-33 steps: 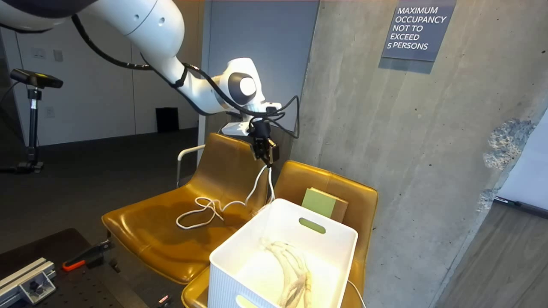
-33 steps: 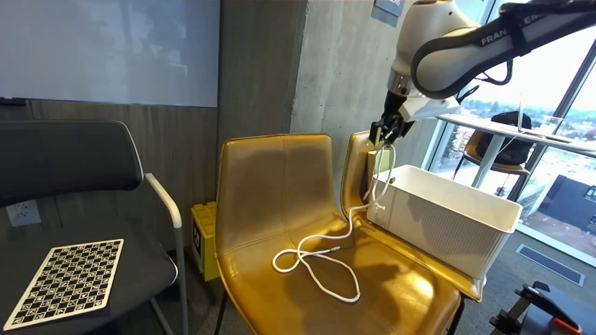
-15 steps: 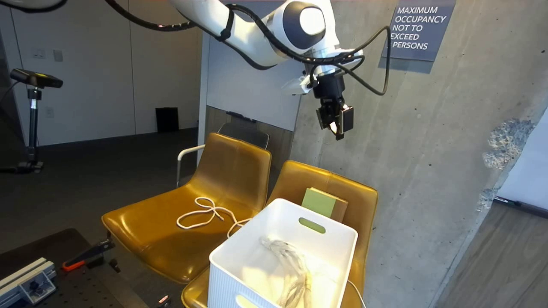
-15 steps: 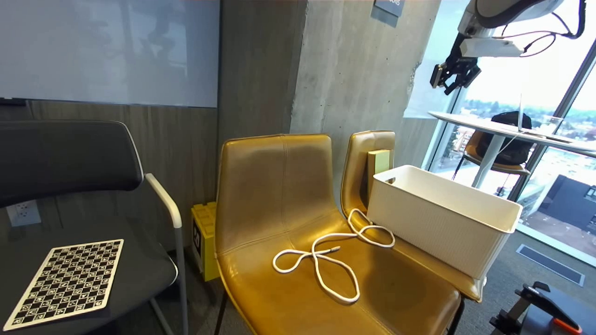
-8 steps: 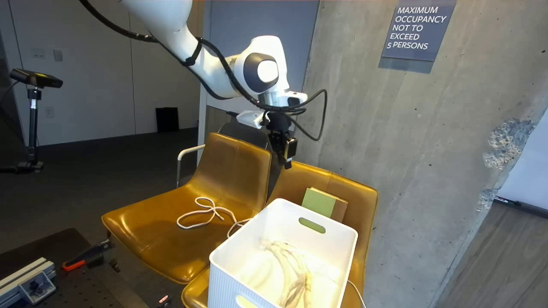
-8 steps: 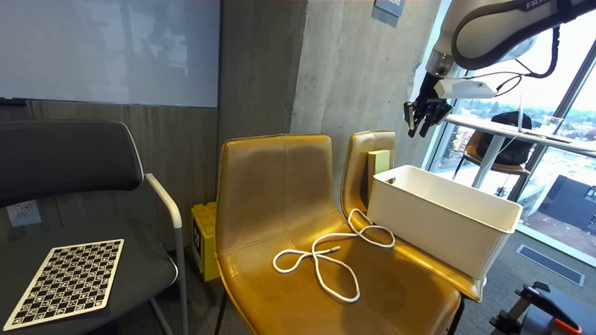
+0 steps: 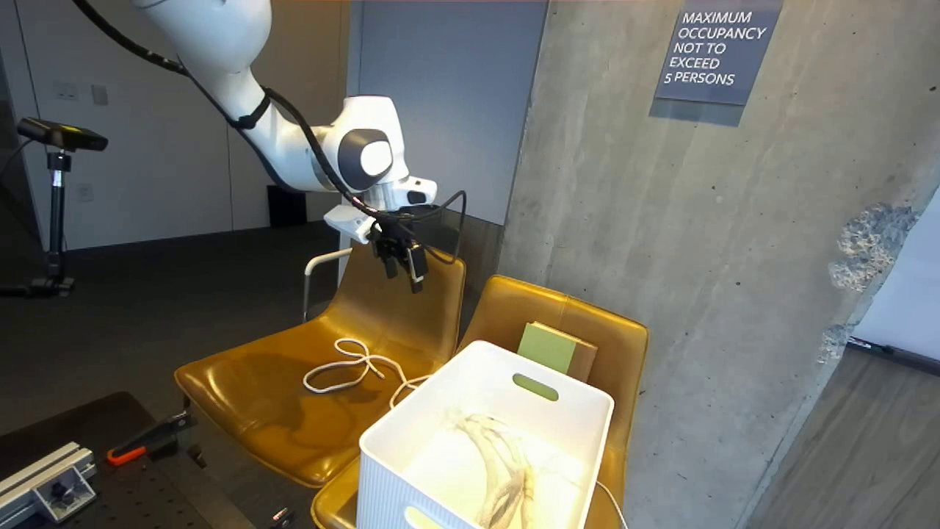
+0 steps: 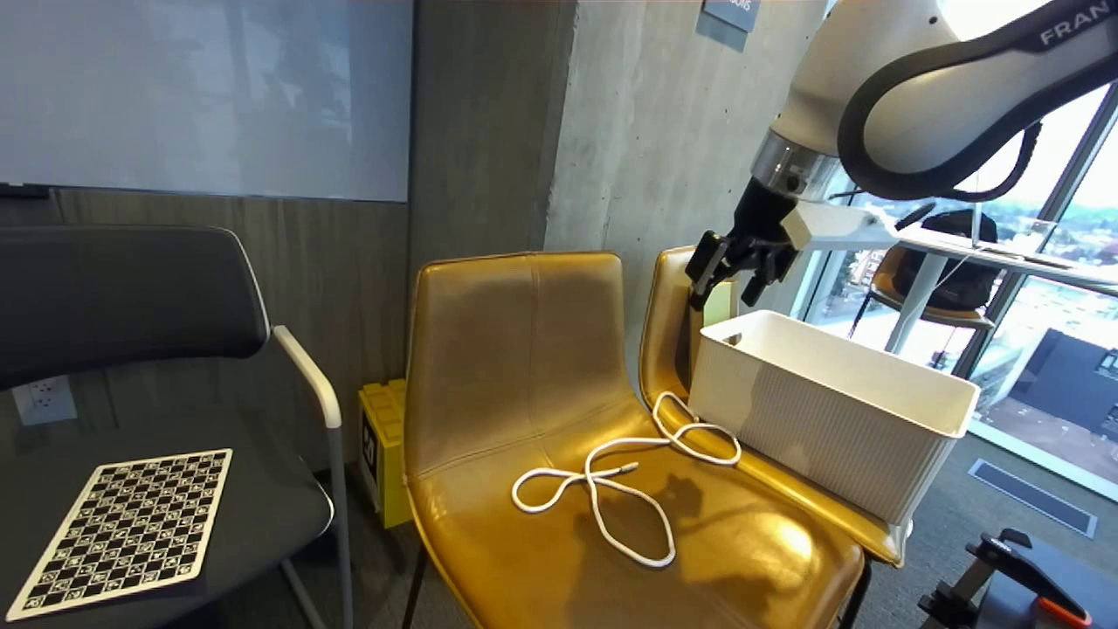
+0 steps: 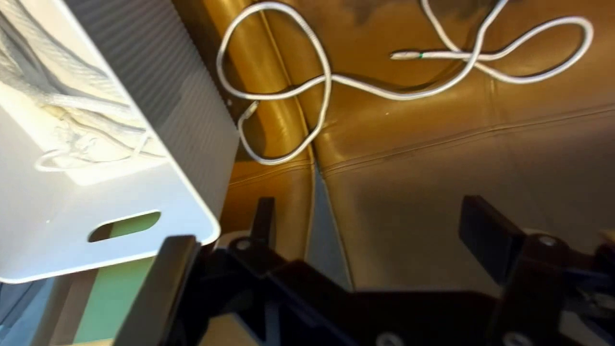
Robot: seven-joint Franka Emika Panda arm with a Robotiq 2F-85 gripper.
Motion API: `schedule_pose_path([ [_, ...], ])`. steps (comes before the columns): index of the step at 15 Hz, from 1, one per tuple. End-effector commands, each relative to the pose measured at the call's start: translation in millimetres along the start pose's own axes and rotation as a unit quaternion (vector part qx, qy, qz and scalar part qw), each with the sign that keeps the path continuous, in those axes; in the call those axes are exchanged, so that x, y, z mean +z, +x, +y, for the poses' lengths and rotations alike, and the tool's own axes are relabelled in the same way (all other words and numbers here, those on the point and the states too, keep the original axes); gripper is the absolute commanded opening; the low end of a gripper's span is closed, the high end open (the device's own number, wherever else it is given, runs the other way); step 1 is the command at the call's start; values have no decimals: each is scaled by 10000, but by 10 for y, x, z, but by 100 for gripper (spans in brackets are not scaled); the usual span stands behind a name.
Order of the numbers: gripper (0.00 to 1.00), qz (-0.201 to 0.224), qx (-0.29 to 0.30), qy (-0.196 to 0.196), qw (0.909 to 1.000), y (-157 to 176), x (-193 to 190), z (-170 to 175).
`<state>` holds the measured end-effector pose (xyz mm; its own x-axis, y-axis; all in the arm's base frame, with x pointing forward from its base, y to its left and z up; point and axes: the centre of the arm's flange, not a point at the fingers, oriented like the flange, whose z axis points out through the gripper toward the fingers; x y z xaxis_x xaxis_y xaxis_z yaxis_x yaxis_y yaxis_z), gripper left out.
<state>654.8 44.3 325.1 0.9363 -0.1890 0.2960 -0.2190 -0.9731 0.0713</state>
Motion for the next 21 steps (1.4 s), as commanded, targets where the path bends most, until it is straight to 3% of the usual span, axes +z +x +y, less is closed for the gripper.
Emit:
schedule_pose_path([
  [1,100,54,-373,218,9991,-470,117,-592],
  [4,100,99,-740,238,9969,-801,348,-1074],
  [7,100,175,-977,156,9949,-932,599,-1415],
  [16,100,368,-1589,-372,9859,-748,1660,-2141],
  [21,100,504,-1912,-791,9771,-497,2203,-2137],
])
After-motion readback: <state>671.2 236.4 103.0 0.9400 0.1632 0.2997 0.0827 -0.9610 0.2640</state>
